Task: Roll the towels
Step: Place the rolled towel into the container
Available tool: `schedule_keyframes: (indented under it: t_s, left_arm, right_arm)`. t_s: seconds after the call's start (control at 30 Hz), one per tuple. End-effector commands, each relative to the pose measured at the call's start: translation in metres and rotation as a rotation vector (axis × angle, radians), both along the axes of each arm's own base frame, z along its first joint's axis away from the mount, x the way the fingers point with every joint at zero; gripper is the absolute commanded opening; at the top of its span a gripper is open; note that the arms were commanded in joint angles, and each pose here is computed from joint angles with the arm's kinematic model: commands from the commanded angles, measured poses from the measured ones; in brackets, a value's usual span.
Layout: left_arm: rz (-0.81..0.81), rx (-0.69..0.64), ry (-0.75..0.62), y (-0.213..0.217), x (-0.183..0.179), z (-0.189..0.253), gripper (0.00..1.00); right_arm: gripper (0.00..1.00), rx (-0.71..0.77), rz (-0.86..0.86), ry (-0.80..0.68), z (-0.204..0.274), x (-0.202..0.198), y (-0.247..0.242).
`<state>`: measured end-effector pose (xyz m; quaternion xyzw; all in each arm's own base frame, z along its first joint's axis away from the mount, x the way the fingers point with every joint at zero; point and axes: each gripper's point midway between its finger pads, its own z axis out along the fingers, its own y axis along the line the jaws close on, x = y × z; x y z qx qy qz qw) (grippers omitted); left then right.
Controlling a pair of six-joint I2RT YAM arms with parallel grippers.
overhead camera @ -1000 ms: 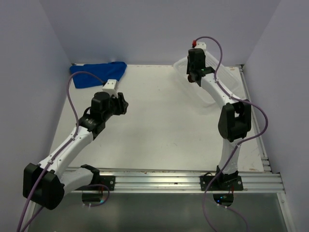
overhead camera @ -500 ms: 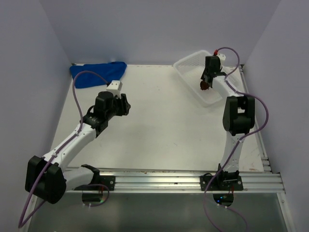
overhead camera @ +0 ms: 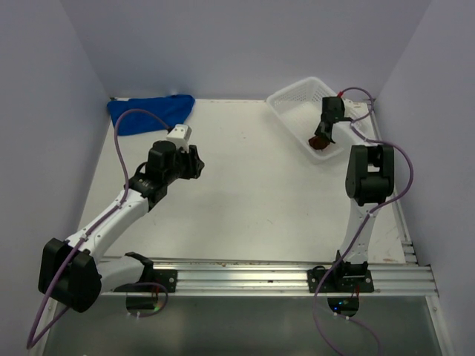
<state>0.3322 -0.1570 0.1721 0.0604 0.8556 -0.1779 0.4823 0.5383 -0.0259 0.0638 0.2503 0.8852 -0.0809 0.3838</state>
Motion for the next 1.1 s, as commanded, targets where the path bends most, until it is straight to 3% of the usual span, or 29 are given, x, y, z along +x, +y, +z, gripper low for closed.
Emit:
schedule_keyframes:
  t_s: [0.0,0.13,0.27,0.43,0.63,1.07]
  left_arm:
    - [-0.030,-0.019,-0.073,-0.007,0.007,0.021,0.49]
    - [-0.029,-0.014,-0.067,-0.007,0.006,0.019,0.49]
    - [-0.024,-0.010,-0.064,-0.005,0.006,0.019,0.50]
    - [-0.018,0.005,-0.053,-0.003,0.006,0.018,0.50]
    - [-0.018,0.007,-0.054,-0.002,0.005,0.020,0.50]
    - [-0.027,-0.005,-0.057,-0.004,0.004,0.025,0.52]
  right_arm:
    - [0.21,0.017,-0.027,0.052,-0.013,-0.011,-0.008]
    - [0.32,0.031,-0.031,0.098,-0.023,-0.019,-0.008]
    - [0.50,0.039,-0.027,0.134,-0.033,-0.021,-0.008]
    - [0.62,0.031,-0.025,0.144,-0.031,-0.020,-0.009]
    - [0.70,0.032,-0.004,0.144,-0.019,-0.013,-0.007]
    - [0.77,0.025,0.001,0.124,0.021,-0.011,-0.008]
